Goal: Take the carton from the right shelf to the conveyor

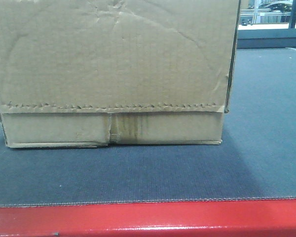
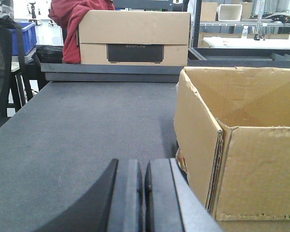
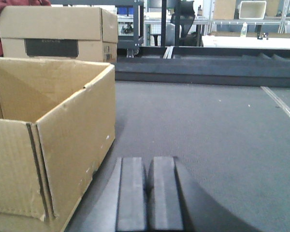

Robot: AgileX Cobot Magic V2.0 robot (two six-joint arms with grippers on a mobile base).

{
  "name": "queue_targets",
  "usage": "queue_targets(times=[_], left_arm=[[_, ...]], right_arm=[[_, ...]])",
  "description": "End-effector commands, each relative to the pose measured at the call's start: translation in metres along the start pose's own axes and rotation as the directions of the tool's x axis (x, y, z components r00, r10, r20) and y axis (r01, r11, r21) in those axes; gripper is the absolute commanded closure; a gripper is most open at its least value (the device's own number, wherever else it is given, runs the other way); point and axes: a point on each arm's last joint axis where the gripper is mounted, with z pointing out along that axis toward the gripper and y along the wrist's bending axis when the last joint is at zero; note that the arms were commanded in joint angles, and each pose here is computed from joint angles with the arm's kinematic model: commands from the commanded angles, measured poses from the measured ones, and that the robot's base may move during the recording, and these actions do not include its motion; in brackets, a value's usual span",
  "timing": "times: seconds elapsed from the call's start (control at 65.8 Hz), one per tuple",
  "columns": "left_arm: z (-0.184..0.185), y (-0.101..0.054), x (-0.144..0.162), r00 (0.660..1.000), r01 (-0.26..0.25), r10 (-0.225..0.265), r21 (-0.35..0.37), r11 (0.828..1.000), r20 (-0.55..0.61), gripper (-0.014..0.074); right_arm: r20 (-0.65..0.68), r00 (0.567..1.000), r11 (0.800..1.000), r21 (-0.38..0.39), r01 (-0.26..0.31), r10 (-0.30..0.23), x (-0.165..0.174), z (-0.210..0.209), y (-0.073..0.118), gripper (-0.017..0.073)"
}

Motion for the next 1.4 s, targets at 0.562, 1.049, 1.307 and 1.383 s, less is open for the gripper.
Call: queue_targets(times=[0.562,1.049,1.307,1.383], left_arm=[[-0.001,0.0,-0.001,1.0,-0.002,0.002,-0.023,1.0,0.016,0.0579],[0.04,-0.003,0.098,0.983,-0.014,0.023,-0.048,0.999,0.18,0.0579],[0.041,-0.003,0.104,0.993,-0.016,0.022,-0.05,0.999,0.114,0.0579],[0.041,-0.003,0.104,0.993,-0.016,0.022,-0.05,0.999,0.114,0.0579]], right_arm=[[0.039,0.999,1.0,0.005,0.021,-0.021,-0.003,-0.001,0.0,0.0637],[0.041,0.999,1.0,0.004,0.021,-0.021,-0.003,-0.001,0.0,0.0637],[0.045,0.999,1.0,0.004,0.021,-0.021,-0.004,-0.001,0.0,0.0637],[0.045,0.999,1.0,0.004,0.021,-0.021,-0.004,-0.001,0.0,0.0637]])
